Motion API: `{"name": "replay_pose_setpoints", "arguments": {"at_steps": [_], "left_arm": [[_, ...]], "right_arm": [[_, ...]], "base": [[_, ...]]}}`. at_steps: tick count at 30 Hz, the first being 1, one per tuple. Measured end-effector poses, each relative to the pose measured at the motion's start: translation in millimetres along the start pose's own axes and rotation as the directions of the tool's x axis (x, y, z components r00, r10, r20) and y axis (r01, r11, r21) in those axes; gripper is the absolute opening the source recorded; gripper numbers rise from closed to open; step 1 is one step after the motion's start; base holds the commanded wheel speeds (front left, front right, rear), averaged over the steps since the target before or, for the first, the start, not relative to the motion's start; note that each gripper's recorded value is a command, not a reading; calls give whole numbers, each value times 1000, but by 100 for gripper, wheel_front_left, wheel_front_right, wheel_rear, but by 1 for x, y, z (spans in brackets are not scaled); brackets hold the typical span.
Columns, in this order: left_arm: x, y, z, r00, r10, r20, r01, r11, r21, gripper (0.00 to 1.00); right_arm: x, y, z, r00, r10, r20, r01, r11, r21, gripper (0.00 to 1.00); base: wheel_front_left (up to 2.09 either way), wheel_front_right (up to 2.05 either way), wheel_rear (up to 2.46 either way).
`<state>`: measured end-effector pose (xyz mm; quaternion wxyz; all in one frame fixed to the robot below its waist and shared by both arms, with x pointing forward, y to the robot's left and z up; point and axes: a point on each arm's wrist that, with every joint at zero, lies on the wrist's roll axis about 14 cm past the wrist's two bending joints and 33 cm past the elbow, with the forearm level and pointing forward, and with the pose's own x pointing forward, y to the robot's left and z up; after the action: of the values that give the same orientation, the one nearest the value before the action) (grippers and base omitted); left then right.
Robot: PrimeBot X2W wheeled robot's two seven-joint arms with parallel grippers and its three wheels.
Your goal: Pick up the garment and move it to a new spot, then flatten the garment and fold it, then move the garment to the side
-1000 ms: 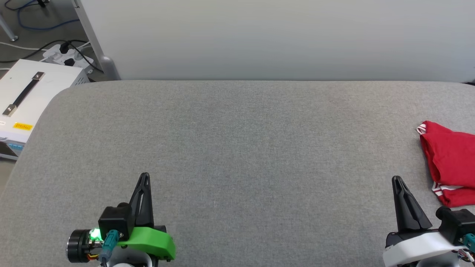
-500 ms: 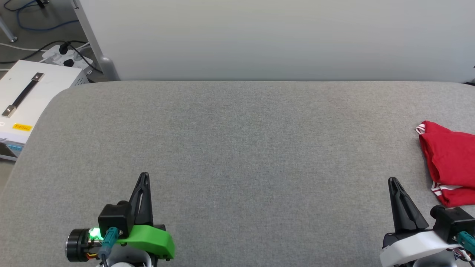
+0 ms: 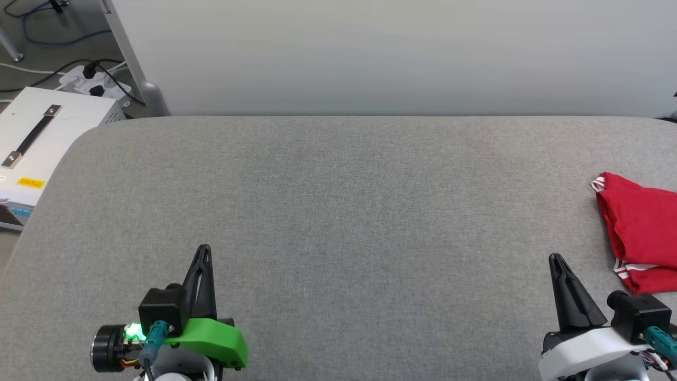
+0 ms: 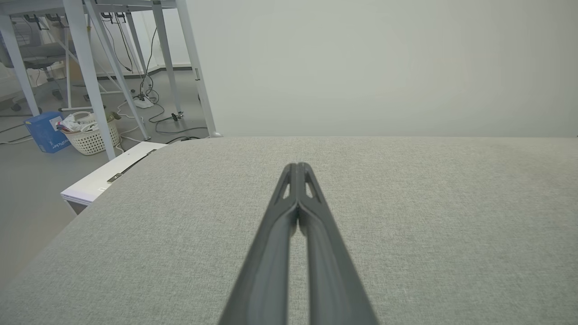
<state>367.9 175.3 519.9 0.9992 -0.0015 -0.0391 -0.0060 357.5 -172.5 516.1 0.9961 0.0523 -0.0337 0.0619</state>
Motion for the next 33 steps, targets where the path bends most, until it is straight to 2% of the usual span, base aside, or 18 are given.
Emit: {"name": "replay_pose_setpoints", "arguments": {"at_steps": [33], "left_arm": [[2, 1, 3, 1000, 5, -29, -4, 1000, 21, 0]], "right_arm": [[5, 6, 1, 999, 7, -37, -9, 999, -51, 0]], "base": [[0, 0, 0]]}}
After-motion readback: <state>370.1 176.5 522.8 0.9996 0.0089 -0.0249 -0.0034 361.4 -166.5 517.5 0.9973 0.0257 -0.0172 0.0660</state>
